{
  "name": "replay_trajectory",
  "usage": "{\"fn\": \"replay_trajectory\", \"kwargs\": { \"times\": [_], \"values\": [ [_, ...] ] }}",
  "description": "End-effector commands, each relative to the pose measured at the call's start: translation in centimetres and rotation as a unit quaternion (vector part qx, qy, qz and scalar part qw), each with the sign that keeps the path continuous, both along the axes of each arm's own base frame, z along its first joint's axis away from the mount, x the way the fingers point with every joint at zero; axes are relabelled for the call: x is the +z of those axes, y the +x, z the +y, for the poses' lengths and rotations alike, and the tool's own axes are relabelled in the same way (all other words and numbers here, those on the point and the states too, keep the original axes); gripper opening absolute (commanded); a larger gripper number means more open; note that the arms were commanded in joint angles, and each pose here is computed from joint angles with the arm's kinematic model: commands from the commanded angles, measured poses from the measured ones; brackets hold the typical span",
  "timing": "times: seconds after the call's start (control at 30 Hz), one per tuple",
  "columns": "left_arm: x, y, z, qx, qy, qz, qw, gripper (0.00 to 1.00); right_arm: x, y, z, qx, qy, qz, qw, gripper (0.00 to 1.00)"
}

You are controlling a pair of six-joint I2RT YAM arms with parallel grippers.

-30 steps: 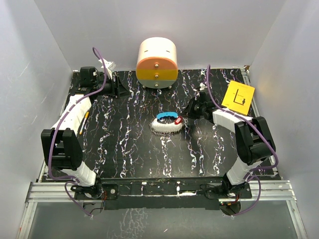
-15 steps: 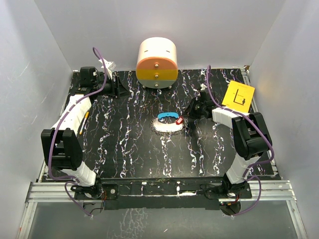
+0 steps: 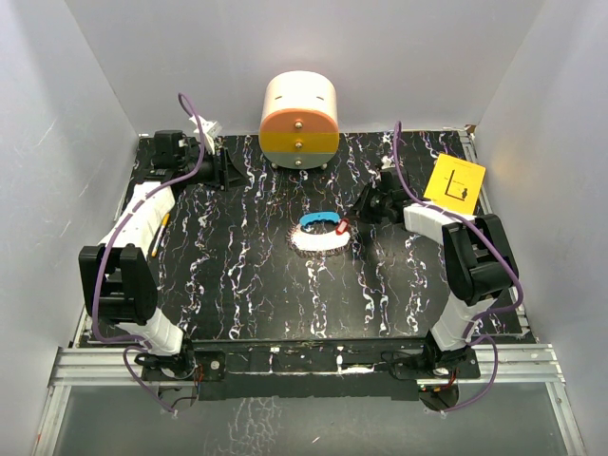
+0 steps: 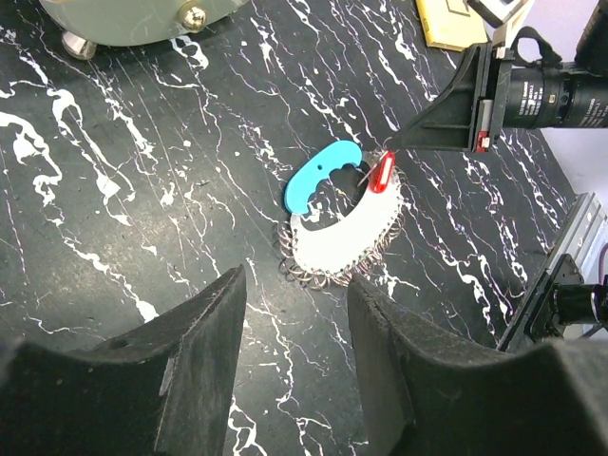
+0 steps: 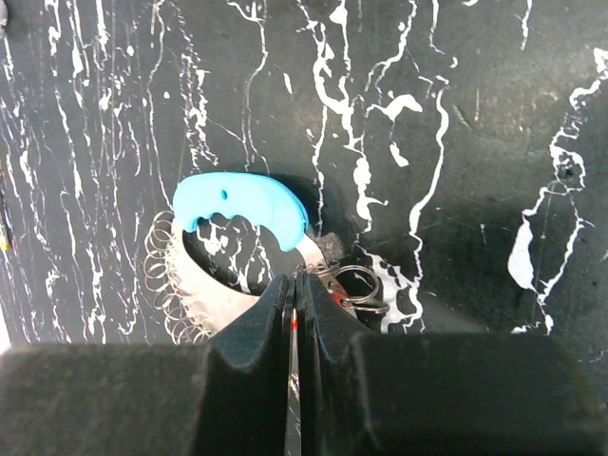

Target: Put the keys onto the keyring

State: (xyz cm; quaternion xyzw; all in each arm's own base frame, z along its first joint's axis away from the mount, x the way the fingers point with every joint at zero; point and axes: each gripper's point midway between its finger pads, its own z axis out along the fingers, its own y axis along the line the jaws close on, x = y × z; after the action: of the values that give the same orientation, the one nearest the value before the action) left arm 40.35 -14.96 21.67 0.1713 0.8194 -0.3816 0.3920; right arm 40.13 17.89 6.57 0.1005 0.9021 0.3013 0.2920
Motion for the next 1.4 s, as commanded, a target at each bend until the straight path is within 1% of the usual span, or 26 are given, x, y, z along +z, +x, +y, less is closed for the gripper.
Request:
{"fn": "replay_trajectory", "kwargs": {
  "times": [0.0, 0.2, 0.27, 0.33, 0.4, 0.47, 0.57, 0.73, 0.8, 0.9, 0.97, 1.1, 1.23, 1.37],
  "values": [
    [1.8, -0.6, 0.0, -0.009, -0.004, -0.028, 1.0, 0.46, 5.5, 2.3, 0.8, 0.005, 0.02, -0.083, 0.996, 0.08],
    [2.0, -0.4, 0.0, -0.005, -0.005, -0.03, 1.0, 0.46, 7.5, 2.4, 0.6, 0.003, 0.025, -0.105, 0.994, 0.08],
    [1.9, -0.4, 0.0, -0.005, -0.005, -0.028, 1.0, 0.46, 7.4, 2.2, 0.4, 0.001, 0.025, -0.104, 0.994, 0.08],
    [1.9, -0.5, -0.1, -0.007, -0.009, -0.027, 1.0, 0.46, 8.2, 3.8, 0.9, 0.002, 0.028, -0.114, 0.993, 0.08],
    [1.8, -0.7, -0.5, -0.012, -0.011, -0.027, 1.0, 0.46, 7.7, 4.7, 0.9, 0.0, 0.026, -0.11, 0.994, 0.08],
    [1.2, -0.9, -1.5, -0.023, -0.002, -0.027, 0.999, 0.46, 7.2, 4.0, 0.5, -0.002, 0.024, -0.103, 0.994, 0.08],
    [-0.2, -1.4, -4.3, -0.052, 0.033, -0.035, 0.998, 0.47, 8.4, 4.2, 1.1, 0.003, 0.028, -0.118, 0.993, 0.08],
    [-4.8, -2.2, -8.8, -0.093, 0.092, -0.041, 0.991, 0.47, 7.4, 4.5, 0.9, 0.001, 0.026, -0.107, 0.994, 0.08],
    [-6.4, -1.8, -9.5, -0.088, 0.093, -0.034, 0.991, 0.47, 6.8, 4.2, 0.8, 0.001, 0.024, -0.1, 0.995, 0.08],
    [-8.6, -0.2, -9.9, -0.07, 0.112, -0.048, 0.99, 0.48, 6.0, 3.7, 0.7, 0.0, 0.022, -0.091, 0.996, 0.08],
    [-9.7, 0.7, -10.1, -0.066, 0.122, -0.059, 0.989, 0.48, 5.5, 3.3, 0.6, 0.001, 0.021, -0.085, 0.996, 0.08],
    [-10.9, 1.8, -10.9, -0.071, 0.119, -0.072, 0.988, 0.49, 4.7, 2.6, 0.5, 0.001, 0.018, -0.075, 0.997, 0.08],
    [-11.8, 1.4, -12.7, -0.089, 0.125, -0.083, 0.985, 0.5, 4.8, 2.5, 0.6, 0.002, 0.018, -0.075, 0.997, 0.08],
    [-12.6, 0.1, -14.7, -0.111, 0.151, -0.1, 0.977, 0.49, 6.0, 2.8, 0.5, 0.001, 0.022, -0.089, 0.996, 0.08]
  ]
}}
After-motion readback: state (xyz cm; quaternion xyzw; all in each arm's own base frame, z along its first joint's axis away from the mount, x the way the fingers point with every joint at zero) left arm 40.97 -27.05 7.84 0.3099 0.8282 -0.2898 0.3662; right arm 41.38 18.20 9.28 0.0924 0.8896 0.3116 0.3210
